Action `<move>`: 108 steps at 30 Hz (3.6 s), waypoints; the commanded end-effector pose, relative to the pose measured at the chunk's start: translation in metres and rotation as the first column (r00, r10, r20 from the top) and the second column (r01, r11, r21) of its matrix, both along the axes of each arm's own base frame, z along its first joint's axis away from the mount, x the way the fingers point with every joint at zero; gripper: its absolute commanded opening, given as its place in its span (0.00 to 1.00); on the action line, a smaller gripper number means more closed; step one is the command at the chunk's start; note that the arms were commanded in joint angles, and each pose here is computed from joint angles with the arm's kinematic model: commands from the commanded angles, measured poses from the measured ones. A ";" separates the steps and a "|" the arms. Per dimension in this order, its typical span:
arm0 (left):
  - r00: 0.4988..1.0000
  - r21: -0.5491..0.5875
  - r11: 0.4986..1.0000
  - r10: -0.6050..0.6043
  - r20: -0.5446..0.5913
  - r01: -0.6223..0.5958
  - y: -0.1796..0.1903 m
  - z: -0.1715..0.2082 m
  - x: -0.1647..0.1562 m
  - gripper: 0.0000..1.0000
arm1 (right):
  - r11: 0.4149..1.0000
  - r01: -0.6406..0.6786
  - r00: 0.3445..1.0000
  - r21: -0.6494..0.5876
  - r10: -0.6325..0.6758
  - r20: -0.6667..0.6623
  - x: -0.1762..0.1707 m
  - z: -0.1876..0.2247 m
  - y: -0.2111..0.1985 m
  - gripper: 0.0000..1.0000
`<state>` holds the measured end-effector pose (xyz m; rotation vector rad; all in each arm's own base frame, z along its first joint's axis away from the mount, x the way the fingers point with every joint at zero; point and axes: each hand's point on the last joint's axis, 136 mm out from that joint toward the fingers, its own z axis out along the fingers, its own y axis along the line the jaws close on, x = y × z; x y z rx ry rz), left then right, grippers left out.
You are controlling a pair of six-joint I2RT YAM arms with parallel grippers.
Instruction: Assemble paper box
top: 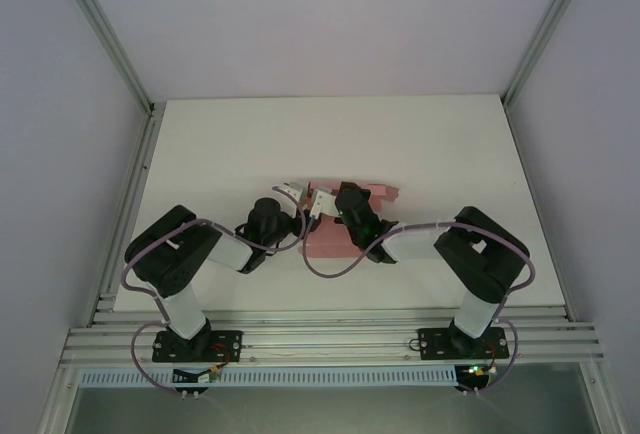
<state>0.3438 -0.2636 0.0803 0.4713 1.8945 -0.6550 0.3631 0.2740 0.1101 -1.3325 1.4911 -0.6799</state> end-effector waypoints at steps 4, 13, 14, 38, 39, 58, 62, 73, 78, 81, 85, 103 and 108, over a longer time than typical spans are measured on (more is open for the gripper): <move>0.998 -0.131 0.991 -0.016 0.063 0.024 -0.012 0.031 0.003 0.52 | 0.998 -0.009 0.965 -0.062 -0.008 -0.263 -0.032 -0.085 -0.003 0.00; 0.989 -0.115 0.983 0.146 0.040 -0.140 0.026 0.023 -0.004 0.54 | 0.999 0.004 0.948 -0.046 -0.019 -0.316 -0.044 -0.090 -0.012 0.00; 0.986 -0.126 0.980 0.160 0.043 -0.153 0.030 0.024 -0.006 0.56 | 0.998 0.010 0.955 -0.065 -0.029 -0.296 -0.042 -0.090 -0.015 0.00; 0.932 -0.056 0.942 0.316 -0.180 -0.330 0.076 0.069 -0.008 0.81 | 0.964 -0.079 0.995 -0.255 0.094 0.046 -0.045 -0.105 -0.008 0.00; 0.931 -0.056 0.944 0.309 -0.195 -0.325 0.075 0.068 -0.009 0.80 | 0.963 -0.079 0.996 -0.258 0.089 0.028 -0.046 -0.106 -0.008 0.00; 0.964 0.041 0.999 -0.018 -0.264 0.030 0.040 -0.019 -0.020 0.37 | 0.968 -0.102 0.989 -0.229 0.075 -0.124 -0.053 -0.121 -0.006 0.00; 0.983 0.024 1.000 0.014 -0.184 -0.010 0.044 -0.011 -0.011 0.38 | 0.969 -0.119 0.985 -0.218 0.087 -0.151 -0.056 -0.123 -0.004 0.00; 0.999 0.118 0.993 -0.017 -0.027 0.020 0.018 -0.004 0.017 0.37 | 0.971 -0.131 0.972 -0.202 0.086 -0.217 -0.061 -0.127 -0.003 0.00; 0.997 0.081 0.995 0.055 0.045 -0.058 0.020 0.004 0.030 0.43 | 0.967 -0.144 0.963 -0.210 0.088 -0.254 -0.065 -0.133 -0.005 0.00; 0.992 0.069 0.993 0.094 0.082 -0.100 0.020 0.008 0.035 0.46 | 0.965 -0.152 0.954 -0.212 0.087 -0.288 -0.069 -0.137 -0.006 0.00; 0.993 0.021 0.999 0.047 0.108 -0.050 0.009 0.014 0.024 0.52 | 0.970 -0.137 0.953 -0.200 0.073 -0.295 -0.067 -0.137 -0.008 0.00; 0.988 -0.069 0.997 0.024 0.154 -0.013 0.001 0.045 0.018 0.60 | 0.977 -0.127 0.950 -0.172 0.069 -0.304 -0.064 -0.138 -0.007 0.01; 0.982 -0.034 0.993 0.117 0.146 -0.113 0.011 0.037 0.035 0.50 | 0.981 -0.127 0.944 -0.147 0.074 -0.321 -0.067 -0.133 -0.006 0.02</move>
